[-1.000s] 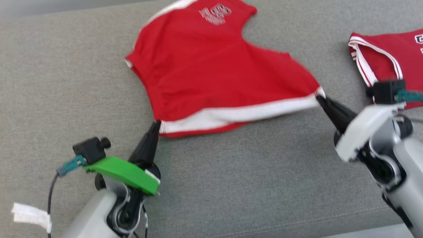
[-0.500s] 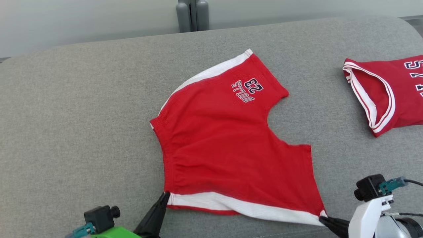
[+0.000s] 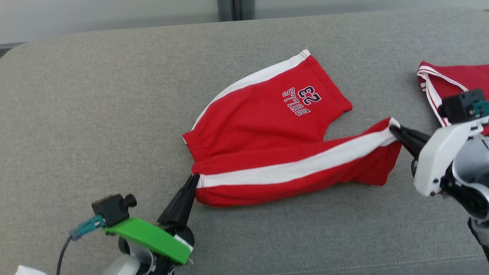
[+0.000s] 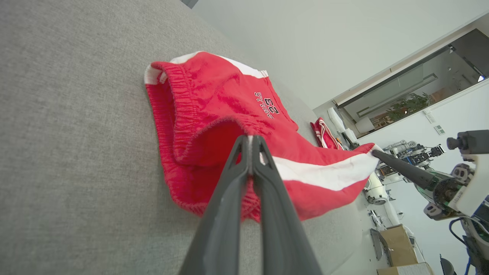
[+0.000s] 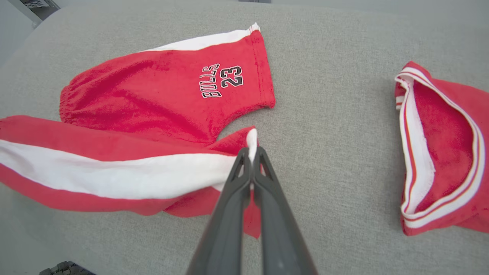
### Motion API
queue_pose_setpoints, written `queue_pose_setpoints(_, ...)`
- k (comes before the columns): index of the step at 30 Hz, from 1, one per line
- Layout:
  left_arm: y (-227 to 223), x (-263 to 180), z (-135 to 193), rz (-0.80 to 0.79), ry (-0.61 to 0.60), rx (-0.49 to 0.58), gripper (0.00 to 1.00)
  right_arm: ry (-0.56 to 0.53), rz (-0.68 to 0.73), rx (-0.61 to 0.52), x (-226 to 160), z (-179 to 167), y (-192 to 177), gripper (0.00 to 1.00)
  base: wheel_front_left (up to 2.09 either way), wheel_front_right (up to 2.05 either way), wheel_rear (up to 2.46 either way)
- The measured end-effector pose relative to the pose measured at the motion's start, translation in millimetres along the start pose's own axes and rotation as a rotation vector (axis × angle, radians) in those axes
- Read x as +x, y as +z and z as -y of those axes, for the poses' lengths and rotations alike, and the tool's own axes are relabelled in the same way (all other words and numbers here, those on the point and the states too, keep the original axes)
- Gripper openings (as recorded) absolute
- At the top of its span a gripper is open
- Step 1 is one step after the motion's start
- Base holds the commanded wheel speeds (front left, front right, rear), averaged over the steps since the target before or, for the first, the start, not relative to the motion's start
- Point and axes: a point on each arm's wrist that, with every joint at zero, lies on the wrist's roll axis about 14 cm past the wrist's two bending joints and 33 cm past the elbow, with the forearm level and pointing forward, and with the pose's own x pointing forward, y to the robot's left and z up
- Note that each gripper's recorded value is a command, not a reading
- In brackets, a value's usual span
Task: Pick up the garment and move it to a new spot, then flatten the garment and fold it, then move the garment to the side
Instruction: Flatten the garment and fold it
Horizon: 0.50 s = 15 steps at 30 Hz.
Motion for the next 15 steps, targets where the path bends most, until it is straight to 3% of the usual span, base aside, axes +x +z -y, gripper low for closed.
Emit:
queue_pose_setpoints(5,28,33,-2,0.064,0.009,0.012,0.00,0.015,0.081,-0.047,47,5,46,0.00,0.00,0.00,0.00)
queue_pose_setpoints(15,55,80,-37,0.160,0.132,-0.007,0.00,0.019,0.138,-0.112,143,11,83,0.00,0.00,0.00,0.00)
